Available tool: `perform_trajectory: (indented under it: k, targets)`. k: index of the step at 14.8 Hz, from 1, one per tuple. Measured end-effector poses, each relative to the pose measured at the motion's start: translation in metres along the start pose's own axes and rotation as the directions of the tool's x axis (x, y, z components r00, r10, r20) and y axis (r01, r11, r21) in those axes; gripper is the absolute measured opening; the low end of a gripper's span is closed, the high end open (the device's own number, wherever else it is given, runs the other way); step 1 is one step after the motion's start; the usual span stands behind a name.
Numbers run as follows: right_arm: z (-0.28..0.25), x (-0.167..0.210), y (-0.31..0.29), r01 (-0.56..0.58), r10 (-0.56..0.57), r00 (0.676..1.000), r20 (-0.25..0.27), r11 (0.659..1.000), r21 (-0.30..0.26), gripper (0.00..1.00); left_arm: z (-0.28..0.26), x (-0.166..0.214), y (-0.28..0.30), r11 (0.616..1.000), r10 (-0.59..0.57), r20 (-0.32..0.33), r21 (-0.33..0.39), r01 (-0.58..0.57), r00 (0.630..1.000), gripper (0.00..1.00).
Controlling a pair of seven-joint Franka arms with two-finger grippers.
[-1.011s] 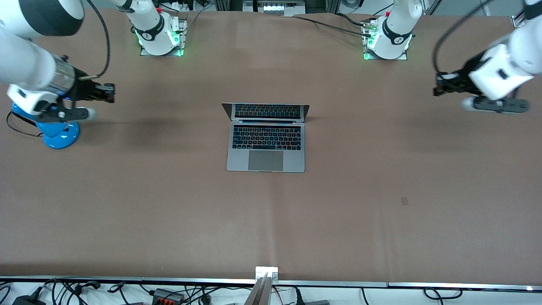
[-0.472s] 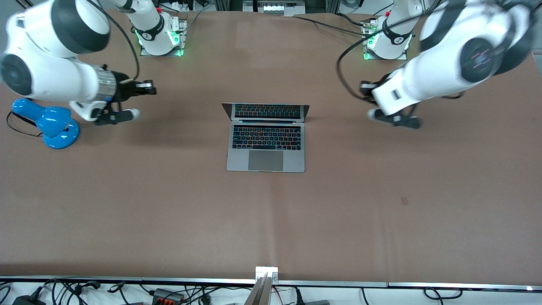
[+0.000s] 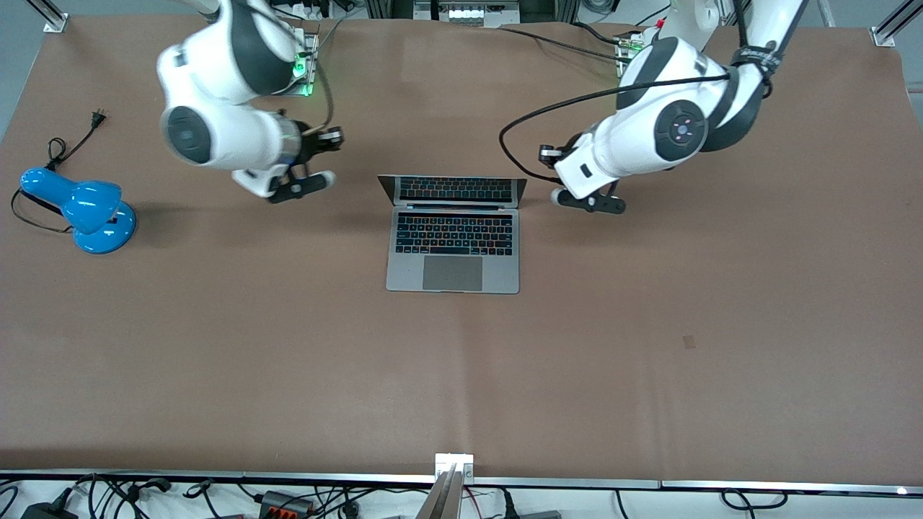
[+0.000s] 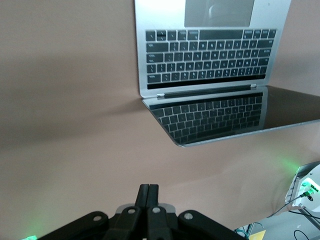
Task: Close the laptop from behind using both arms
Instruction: 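Move the right gripper and the left gripper toward the laptop lid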
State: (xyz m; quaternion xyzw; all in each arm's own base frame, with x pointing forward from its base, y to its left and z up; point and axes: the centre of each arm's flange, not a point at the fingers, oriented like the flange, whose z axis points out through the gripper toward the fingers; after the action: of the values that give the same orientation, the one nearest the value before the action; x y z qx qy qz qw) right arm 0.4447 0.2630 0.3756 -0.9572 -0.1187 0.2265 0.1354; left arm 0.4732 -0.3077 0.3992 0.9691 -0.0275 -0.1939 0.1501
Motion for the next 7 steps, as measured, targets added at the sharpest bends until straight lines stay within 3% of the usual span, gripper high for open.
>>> perform_trajectory:
  k: [7]
  targets:
    - [0.055, 0.008, -0.057, -0.028, 0.026, 0.999, -0.041, 0.998, -0.057, 0.01, 0.051, 0.005, 0.023, 0.999, 0.016, -0.04, -0.029, -0.017, 0.999, 0.01]
